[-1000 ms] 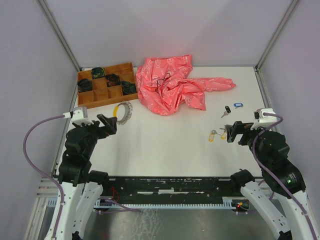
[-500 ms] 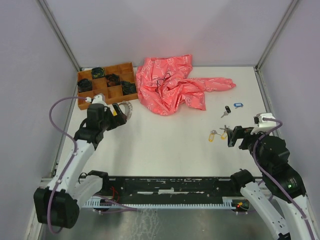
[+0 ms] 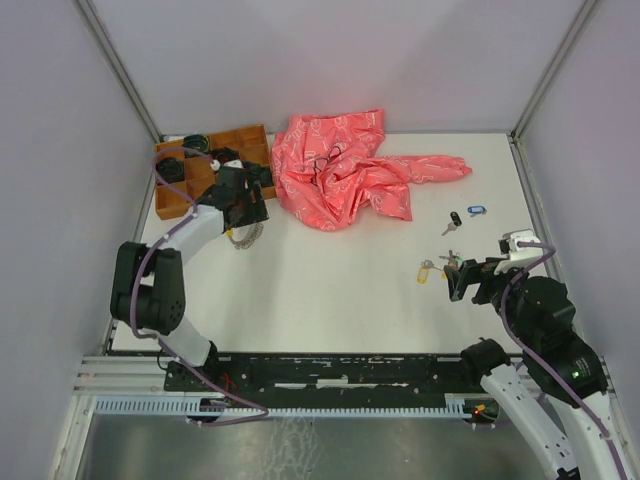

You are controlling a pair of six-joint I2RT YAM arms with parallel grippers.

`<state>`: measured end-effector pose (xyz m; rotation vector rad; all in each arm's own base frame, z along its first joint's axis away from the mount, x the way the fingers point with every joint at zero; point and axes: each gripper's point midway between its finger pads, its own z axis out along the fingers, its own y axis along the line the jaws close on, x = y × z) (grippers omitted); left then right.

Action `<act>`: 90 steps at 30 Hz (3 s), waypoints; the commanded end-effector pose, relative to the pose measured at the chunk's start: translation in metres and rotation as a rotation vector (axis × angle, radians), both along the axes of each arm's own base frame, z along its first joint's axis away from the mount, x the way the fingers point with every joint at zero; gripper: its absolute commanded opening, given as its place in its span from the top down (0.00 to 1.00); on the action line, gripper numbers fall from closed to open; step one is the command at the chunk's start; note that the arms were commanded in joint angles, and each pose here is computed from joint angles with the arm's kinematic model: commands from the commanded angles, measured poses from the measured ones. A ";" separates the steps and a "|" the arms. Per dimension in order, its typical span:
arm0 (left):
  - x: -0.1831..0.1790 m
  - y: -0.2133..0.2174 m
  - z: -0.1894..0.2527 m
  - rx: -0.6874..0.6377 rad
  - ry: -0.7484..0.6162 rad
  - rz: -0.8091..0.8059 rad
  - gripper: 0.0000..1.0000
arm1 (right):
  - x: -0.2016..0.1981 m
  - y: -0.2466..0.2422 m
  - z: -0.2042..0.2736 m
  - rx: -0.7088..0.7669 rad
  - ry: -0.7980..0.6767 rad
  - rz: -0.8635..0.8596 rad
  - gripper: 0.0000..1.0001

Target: Put the keys on the keyring

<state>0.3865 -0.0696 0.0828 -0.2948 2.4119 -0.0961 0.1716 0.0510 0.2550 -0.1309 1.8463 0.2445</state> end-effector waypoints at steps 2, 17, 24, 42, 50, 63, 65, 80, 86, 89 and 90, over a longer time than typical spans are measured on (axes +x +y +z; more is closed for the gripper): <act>0.039 -0.005 0.000 0.116 -0.002 -0.068 0.19 | 0.004 0.006 0.015 0.020 -0.068 0.030 0.00; 0.050 -0.015 -0.066 0.103 0.197 -0.115 0.37 | 0.003 0.007 0.017 0.024 -0.091 0.040 0.00; 0.016 -0.030 -0.081 0.040 0.273 -0.184 0.54 | 0.002 0.007 0.020 0.029 -0.106 0.042 0.00; -0.131 -0.170 -0.088 0.099 0.335 -0.713 0.65 | -0.001 0.010 0.022 0.038 -0.125 0.066 0.00; -0.194 -0.209 -0.083 0.179 0.311 -0.929 0.60 | 0.001 0.017 0.016 0.036 -0.116 0.099 0.00; -0.192 -0.224 -0.002 0.031 -0.015 -0.882 0.33 | 0.003 0.020 0.010 0.037 -0.106 0.111 0.00; -0.186 -0.229 0.013 -0.024 -0.088 -0.859 0.29 | 0.003 0.022 0.010 0.040 -0.106 0.121 0.00; -0.144 -0.234 0.006 -0.183 -0.083 -0.815 0.50 | 0.001 0.028 0.011 0.040 -0.116 0.158 0.00; -0.132 -0.224 -0.001 -0.235 -0.068 -0.869 0.56 | 0.001 0.030 0.010 0.039 -0.116 0.168 0.00; -0.133 -0.229 -0.008 -0.244 -0.053 -0.911 0.56 | 0.001 0.030 0.010 0.038 -0.119 0.173 0.00; -0.132 -0.229 -0.013 -0.241 -0.041 -0.917 0.56 | 0.001 0.030 0.010 0.039 -0.119 0.173 0.00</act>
